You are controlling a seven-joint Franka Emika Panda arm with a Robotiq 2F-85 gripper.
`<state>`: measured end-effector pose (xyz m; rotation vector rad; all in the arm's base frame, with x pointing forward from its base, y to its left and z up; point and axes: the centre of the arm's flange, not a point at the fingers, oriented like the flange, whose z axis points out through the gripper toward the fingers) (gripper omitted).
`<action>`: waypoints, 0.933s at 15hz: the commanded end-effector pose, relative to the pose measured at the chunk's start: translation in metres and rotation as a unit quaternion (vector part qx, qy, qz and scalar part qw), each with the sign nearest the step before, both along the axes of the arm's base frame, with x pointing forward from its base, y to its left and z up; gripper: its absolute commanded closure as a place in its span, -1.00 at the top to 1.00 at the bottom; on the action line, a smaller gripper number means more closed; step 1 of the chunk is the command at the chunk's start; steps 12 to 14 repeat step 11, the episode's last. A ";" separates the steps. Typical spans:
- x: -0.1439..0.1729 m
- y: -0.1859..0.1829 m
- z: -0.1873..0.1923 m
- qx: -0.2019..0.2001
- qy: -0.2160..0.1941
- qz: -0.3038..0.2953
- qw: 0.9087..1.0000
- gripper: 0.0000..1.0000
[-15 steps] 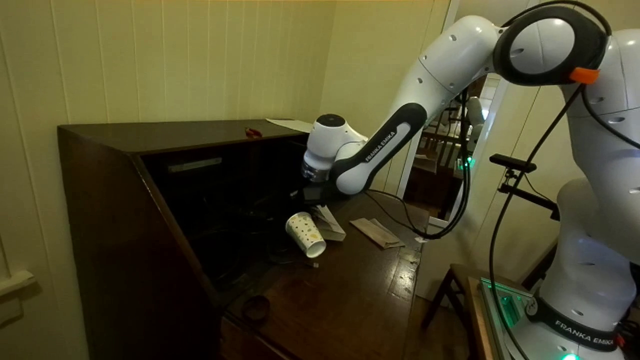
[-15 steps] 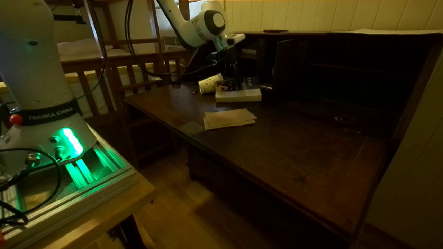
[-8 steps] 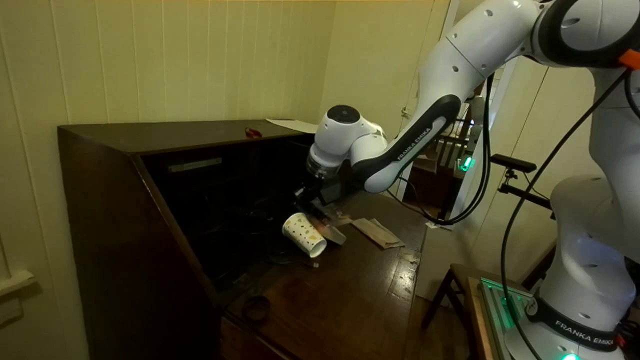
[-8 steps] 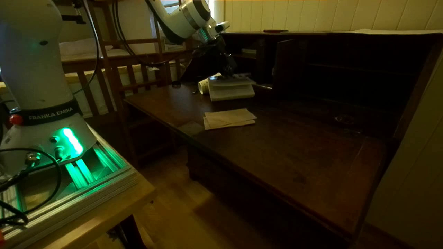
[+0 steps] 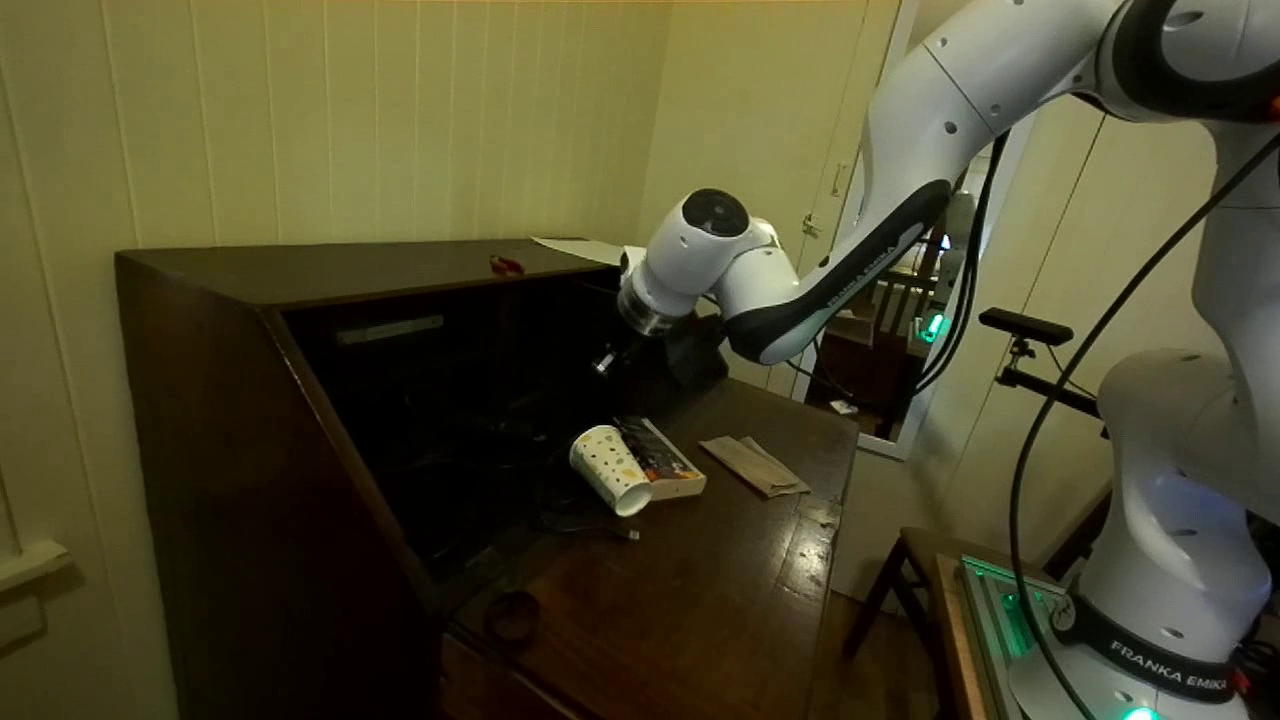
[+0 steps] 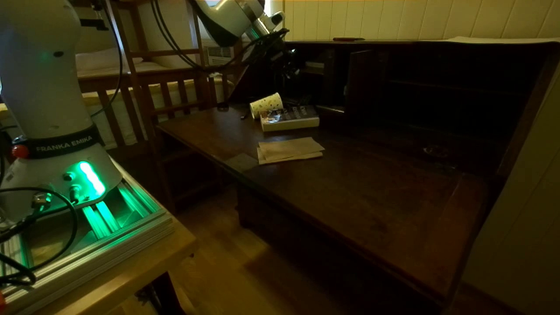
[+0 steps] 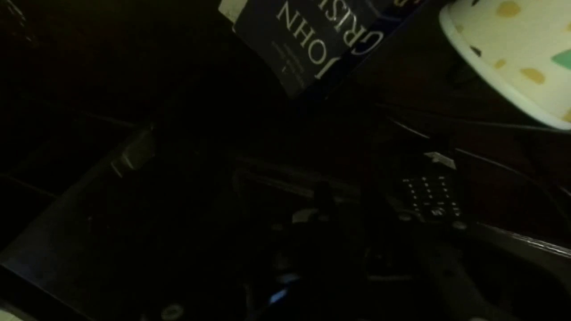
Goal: Open the book
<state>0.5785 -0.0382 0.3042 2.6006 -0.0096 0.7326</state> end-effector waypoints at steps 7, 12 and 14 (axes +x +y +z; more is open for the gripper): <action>0.001 -0.023 0.003 0.078 -0.026 -0.059 0.995 0.38; 0.002 -0.020 0.003 0.078 -0.026 -0.058 0.995 0.47; 0.002 -0.020 0.003 0.078 -0.026 -0.058 0.995 0.47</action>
